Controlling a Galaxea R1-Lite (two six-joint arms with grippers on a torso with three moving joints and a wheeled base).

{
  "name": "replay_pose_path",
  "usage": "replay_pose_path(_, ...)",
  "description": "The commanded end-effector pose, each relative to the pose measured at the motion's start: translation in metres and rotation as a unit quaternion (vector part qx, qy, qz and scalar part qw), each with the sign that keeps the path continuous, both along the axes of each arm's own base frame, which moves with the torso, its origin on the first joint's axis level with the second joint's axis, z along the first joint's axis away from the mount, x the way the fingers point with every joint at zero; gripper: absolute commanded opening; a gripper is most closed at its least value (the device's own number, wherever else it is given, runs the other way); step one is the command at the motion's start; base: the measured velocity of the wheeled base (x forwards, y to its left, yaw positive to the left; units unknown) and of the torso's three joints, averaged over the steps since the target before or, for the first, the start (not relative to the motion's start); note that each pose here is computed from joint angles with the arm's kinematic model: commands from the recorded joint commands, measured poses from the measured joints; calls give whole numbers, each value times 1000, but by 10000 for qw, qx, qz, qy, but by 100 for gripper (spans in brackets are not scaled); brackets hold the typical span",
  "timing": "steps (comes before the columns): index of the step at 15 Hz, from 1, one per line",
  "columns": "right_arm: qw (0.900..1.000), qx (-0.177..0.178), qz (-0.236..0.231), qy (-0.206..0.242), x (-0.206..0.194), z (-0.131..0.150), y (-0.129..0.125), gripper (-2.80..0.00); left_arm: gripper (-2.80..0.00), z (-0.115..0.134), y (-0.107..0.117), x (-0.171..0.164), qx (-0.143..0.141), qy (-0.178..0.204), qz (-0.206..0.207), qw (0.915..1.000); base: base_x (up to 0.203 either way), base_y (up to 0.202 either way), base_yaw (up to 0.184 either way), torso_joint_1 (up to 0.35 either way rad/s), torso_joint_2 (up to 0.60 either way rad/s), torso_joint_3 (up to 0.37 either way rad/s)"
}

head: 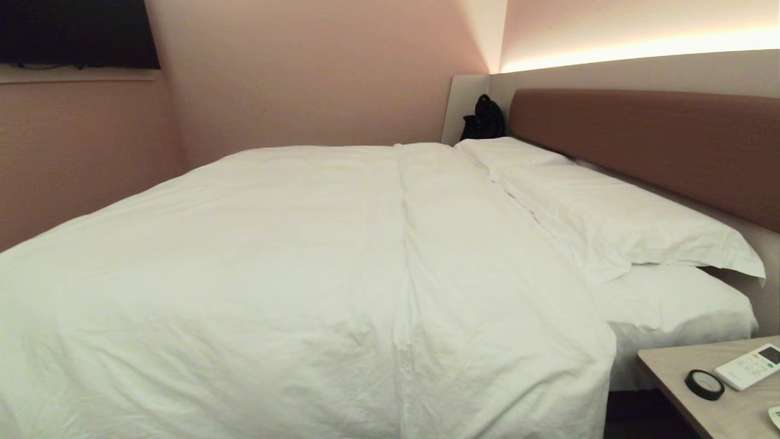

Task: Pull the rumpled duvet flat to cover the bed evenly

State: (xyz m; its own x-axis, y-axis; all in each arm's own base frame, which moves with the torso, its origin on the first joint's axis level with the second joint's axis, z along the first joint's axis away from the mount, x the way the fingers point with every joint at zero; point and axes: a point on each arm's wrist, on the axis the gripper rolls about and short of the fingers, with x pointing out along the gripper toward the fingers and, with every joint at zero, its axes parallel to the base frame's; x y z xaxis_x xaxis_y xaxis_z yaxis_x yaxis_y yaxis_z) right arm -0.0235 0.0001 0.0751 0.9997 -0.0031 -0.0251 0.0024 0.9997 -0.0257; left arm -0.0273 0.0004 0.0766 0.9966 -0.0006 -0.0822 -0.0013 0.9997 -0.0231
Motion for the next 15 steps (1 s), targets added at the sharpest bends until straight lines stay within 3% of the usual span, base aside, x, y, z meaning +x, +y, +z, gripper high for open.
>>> replay_pose_path(1,10000,-9,-7,-3,0,0,0,-280,-280,0,0,0,-3,2,3,10000,0,0,0,0,0,0)
replay_pose_path(15,10000,-9,0,-3,0,0,0,-280,-280,0,0,0,21,3,9,10000,0,0,0,0,0,0)
